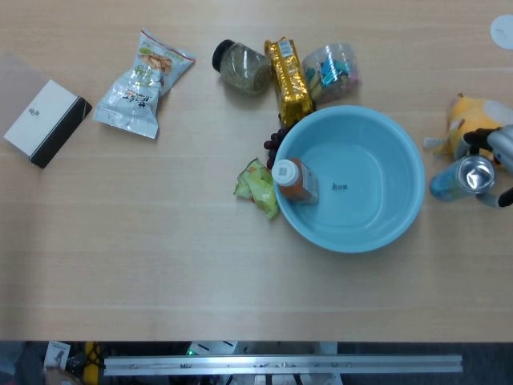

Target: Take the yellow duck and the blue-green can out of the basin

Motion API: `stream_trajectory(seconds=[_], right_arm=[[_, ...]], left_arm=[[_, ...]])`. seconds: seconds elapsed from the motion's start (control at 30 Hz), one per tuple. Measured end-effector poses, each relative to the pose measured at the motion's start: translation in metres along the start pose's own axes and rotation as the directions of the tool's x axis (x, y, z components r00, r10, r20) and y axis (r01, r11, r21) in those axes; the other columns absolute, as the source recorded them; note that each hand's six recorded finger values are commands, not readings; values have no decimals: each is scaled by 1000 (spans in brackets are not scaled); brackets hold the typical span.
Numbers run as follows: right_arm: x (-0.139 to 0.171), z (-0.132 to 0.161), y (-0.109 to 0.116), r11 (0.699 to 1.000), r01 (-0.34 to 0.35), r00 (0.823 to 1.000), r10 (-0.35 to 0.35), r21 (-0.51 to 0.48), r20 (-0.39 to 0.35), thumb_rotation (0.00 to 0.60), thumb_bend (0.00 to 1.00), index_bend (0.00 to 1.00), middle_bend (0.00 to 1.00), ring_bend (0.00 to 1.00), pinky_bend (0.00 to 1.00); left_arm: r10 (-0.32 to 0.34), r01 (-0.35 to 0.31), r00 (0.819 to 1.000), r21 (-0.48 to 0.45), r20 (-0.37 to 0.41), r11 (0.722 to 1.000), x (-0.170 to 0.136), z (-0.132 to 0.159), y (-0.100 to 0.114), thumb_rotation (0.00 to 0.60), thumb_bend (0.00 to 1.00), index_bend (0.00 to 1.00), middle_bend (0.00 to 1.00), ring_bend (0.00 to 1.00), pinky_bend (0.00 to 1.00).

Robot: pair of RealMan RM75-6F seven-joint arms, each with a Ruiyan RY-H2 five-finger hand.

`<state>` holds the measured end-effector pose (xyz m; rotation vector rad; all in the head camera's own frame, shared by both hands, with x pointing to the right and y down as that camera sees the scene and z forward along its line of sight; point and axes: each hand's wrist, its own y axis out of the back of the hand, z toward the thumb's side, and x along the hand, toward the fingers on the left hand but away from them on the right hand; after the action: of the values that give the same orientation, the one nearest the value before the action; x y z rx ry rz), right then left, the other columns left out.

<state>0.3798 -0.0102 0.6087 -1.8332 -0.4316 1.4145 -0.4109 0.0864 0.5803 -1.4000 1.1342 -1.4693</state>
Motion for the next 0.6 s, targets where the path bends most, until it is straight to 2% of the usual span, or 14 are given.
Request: stream_trajectory(seconds=[0.6], right_arm=[[-29, -11, -41, 998, -52, 998, 53, -21, 22, 600, 297, 505, 513, 518, 694]], left_arm=[[4, -4, 1000, -2, -15, 1000, -2, -8, 2, 600, 418, 334, 339, 291, 264]])
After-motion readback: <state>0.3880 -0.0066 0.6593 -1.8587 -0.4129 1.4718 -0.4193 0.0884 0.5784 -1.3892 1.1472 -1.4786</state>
